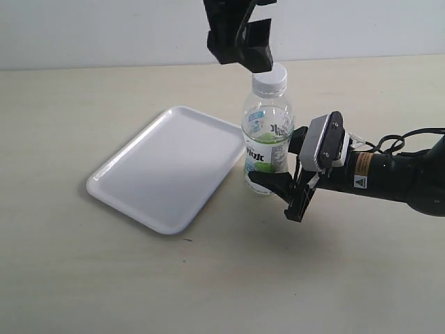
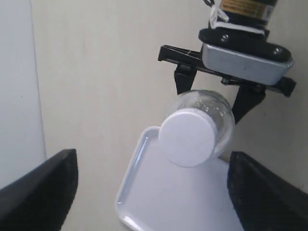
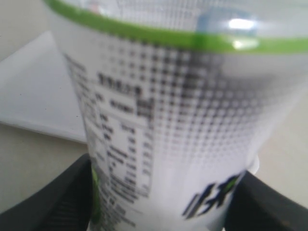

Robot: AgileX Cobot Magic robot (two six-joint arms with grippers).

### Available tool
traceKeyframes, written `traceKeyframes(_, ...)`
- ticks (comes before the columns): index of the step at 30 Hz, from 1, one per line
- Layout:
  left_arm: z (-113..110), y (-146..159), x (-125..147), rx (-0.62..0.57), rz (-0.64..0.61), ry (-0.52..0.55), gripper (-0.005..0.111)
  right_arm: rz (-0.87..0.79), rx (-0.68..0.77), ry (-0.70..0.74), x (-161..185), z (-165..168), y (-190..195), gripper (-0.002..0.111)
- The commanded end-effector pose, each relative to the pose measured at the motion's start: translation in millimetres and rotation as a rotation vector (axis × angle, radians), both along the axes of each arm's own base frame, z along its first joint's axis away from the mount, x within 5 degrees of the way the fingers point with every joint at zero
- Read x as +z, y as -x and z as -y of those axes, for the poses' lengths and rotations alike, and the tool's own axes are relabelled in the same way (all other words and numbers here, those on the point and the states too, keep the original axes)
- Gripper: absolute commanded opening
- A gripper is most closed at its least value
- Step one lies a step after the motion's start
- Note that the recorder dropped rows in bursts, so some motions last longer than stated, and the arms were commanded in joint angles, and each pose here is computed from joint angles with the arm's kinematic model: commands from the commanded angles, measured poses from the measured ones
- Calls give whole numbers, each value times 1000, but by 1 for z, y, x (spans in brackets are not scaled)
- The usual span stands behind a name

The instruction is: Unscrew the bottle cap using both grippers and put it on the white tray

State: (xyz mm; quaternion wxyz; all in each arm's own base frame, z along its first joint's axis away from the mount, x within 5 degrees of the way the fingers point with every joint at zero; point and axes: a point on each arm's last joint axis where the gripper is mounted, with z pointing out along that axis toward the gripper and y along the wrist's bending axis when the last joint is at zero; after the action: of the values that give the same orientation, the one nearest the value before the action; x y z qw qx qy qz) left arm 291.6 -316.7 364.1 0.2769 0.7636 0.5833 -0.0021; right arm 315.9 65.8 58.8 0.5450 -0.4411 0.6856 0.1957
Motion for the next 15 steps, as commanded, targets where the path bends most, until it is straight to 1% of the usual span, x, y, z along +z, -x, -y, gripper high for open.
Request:
traceKeyframes(1,2,-1,-6,-124,47,-66,81,-76,-29,129,-15,7,2,0)
traceKeyframes(6,7,-5,-17,-133,25,-79,81,-75,-26,131,-15,7,2,0)
traceKeyframes(9,10,-8,-26,-134,10,-92,81,-51,-10,158,-16,7,2,0)
traceKeyframes(15,12,-9,-31,-135,-3,-95,80,-47,-11,161,-16,7,2,0)
